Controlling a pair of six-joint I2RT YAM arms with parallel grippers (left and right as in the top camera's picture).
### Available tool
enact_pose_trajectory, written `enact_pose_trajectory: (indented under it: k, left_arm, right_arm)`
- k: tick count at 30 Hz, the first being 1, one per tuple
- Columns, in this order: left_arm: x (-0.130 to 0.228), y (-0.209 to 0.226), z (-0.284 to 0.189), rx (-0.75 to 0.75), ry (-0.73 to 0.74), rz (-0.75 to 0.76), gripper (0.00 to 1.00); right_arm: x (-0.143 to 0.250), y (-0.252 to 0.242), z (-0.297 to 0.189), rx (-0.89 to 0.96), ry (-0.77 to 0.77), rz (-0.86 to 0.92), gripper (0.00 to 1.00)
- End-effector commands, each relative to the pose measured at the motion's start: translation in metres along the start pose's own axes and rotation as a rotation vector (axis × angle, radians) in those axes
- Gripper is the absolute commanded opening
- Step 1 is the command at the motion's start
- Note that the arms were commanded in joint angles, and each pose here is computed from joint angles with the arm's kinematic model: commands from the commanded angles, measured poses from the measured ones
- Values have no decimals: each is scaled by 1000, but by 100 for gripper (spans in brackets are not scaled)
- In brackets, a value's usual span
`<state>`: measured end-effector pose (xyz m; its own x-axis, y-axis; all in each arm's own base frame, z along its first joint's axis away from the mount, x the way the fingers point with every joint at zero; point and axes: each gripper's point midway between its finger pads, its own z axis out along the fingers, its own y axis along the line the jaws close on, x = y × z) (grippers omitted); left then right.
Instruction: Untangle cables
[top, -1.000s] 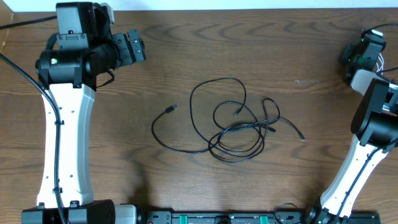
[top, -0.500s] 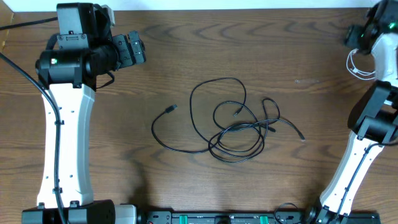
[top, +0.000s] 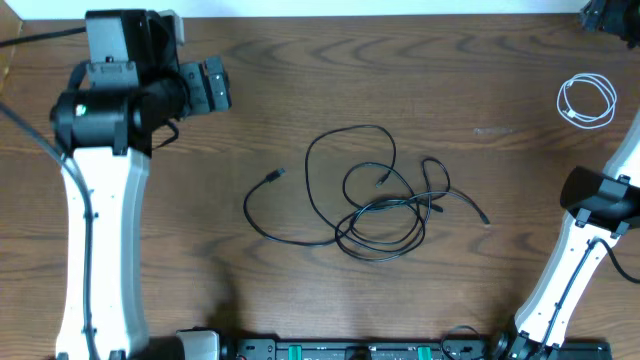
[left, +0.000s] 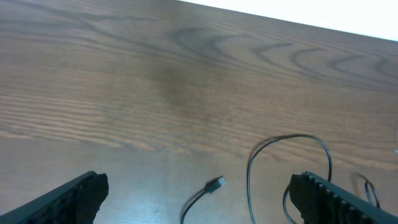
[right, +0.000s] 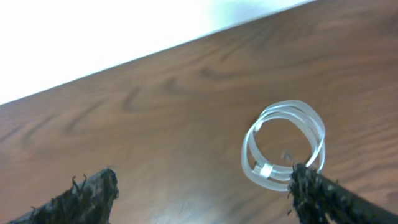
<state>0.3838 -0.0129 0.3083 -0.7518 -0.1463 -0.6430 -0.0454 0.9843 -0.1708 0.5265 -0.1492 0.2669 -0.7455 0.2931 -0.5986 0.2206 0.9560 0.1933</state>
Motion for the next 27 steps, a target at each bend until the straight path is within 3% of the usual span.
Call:
enact_pose_trajectory:
  k: [1, 9, 14, 20, 27]
  left_arm:
    - [3, -6, -34, -31, -54, 53, 98]
    - [28, -7, -51, -32, 10, 54, 98]
    - [41, -17, -52, -13, 55, 82, 98]
    - [44, -37, -48, 26, 62, 106, 98]
    - [53, -42, -28, 42, 132, 68, 98]
  right_arm:
    - [-9, 45, -51, -114, -75, -89, 89]
    - [-14, 98, -150, -157, -229, -182, 90]
    - [7, 116, -192, -178, -233, -204, 90]
    - [30, 144, -180, -261, -124, -203, 95]
    - [77, 164, -120, -238, 145, -206, 99]
